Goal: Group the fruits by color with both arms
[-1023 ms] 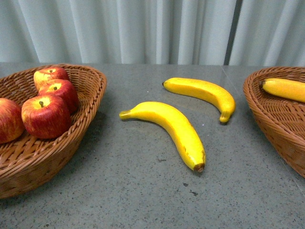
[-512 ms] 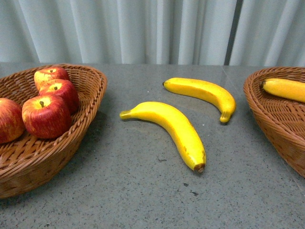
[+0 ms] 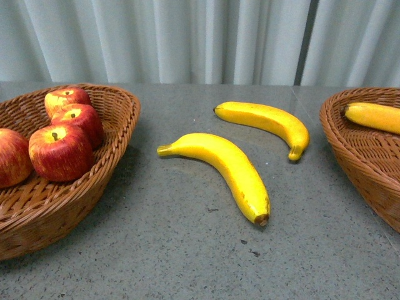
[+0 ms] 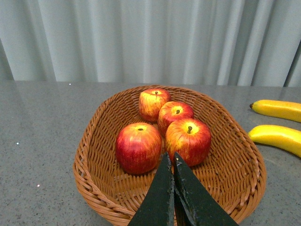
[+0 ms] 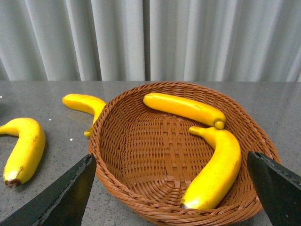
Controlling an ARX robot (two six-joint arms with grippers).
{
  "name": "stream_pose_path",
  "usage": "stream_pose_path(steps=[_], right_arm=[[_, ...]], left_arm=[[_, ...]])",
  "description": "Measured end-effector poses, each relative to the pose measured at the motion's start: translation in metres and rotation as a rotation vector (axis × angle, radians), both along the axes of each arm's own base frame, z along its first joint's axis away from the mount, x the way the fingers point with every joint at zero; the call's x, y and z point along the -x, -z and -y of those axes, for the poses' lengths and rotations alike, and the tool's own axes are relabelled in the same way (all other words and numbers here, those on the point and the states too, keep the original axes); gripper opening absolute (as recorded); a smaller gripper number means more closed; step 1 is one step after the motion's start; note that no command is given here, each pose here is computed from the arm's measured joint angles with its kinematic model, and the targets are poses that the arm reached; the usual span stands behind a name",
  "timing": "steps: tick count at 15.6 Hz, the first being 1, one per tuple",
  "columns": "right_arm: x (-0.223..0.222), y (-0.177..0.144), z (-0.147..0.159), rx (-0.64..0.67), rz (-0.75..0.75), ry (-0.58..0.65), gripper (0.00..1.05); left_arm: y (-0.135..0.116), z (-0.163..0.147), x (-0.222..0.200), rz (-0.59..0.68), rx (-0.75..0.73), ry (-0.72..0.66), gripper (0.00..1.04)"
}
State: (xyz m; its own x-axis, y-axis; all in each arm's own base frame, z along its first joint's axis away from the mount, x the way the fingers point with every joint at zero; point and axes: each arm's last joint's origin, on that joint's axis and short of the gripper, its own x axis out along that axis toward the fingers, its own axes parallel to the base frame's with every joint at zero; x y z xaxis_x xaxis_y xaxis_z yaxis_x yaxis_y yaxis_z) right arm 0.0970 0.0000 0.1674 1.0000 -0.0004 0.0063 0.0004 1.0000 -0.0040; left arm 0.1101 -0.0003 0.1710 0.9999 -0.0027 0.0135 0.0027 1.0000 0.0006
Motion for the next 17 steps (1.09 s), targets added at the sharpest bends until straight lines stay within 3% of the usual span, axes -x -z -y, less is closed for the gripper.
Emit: stream_pose_path(steps=[5,9,17], right_arm=[[0.000,0.000,0.000,0.000,0.000,0.000,0.98],[0.000,0.000,0.000,0.000,0.000,0.000,0.98],[0.000,0.000,0.000,0.000,0.000,0.000,0.98]], left_arm=[[0.007,0.000,0.008,-0.055,-0.001,0.003,0.02],[0.003,0.000,0.013,-0.008,0.001,0.000,0.02],[0.003,0.000,0.013,-0.008,0.000,0.000,0.79]])
